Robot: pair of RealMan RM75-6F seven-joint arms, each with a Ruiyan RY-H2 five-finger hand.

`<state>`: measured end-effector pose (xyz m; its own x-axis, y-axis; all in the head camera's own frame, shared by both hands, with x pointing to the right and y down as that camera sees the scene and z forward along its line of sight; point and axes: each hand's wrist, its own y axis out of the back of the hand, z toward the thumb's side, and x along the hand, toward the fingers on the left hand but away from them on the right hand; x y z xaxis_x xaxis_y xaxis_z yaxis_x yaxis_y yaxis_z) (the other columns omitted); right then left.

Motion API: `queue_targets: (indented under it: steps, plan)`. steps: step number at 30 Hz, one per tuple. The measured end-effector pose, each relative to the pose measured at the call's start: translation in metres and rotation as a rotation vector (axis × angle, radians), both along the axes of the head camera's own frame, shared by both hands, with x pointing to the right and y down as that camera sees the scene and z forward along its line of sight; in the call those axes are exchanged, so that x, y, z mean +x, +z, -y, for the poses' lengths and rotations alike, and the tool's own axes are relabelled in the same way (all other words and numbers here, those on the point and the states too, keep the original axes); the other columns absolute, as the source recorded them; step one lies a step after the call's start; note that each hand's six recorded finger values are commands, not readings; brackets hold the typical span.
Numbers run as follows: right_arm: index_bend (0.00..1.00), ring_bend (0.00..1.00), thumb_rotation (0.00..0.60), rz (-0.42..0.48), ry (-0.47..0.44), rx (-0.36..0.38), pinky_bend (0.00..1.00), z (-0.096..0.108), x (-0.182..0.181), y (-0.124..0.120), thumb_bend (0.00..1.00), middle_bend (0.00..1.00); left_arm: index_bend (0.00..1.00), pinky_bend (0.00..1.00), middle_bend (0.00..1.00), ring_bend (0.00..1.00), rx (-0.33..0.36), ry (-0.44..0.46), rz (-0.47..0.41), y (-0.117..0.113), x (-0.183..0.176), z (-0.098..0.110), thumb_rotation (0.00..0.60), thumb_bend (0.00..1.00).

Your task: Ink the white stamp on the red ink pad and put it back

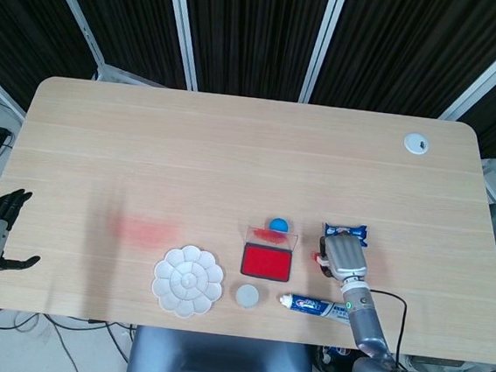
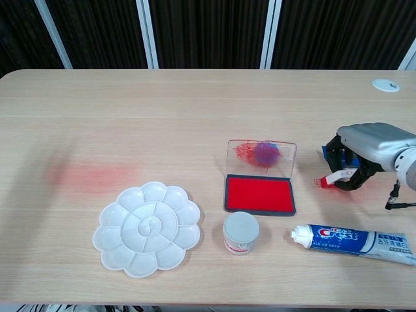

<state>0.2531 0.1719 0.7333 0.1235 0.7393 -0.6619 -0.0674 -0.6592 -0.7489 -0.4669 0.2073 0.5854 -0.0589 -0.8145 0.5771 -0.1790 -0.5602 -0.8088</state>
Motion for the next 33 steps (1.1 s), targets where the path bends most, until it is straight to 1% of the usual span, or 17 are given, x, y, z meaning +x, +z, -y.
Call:
queue_targets:
  steps: [9, 18, 21, 23, 28, 33]
  plan:
    - [0.69, 0.42, 0.6, -0.007, -0.009, 0.004, 0.45, 0.0031, -0.0025, -0.0031, 0.34, 0.49, 0.0, 0.0, 0.0, 0.0, -0.003, 0.0, -0.001, 0.0, 0.0001, -0.0003, 0.6, 0.03]
    - [0.61, 0.4, 0.6, -0.031, -0.017, -0.01, 0.44, 0.0037, -0.0021, -0.0035, 0.33, 0.45, 0.0, 0.0, 0.0, 0.0, -0.006, -0.001, 0.0, 0.0, -0.0004, -0.0004, 0.6, 0.03]
    - [0.54, 0.38, 0.6, -0.038, -0.021, -0.014, 0.43, 0.0035, -0.0028, -0.0035, 0.31, 0.43, 0.0, 0.0, 0.0, 0.0, -0.008, -0.001, 0.001, 0.0, -0.0005, -0.0004, 0.6, 0.03]
    - [0.48, 0.36, 0.6, -0.044, -0.022, -0.018, 0.4, 0.0032, -0.0028, -0.0034, 0.29, 0.39, 0.0, 0.0, 0.0, 0.0, -0.008, -0.001, 0.001, 0.0, -0.0004, -0.0003, 0.6, 0.03]
    - [0.27, 0.25, 0.6, -0.062, -0.022, -0.033, 0.32, 0.0016, -0.0017, -0.0024, 0.21, 0.23, 0.0, 0.0, 0.0, 0.0, -0.009, -0.002, 0.001, -0.0002, -0.0005, -0.0004, 0.6, 0.03]
    - [0.15, 0.17, 0.6, -0.072, -0.021, -0.04, 0.29, 0.0013, -0.0014, -0.0028, 0.18, 0.14, 0.0, 0.0, 0.0, 0.0, -0.011, -0.002, 0.0, -0.0001, -0.0005, -0.0005, 0.6, 0.03]
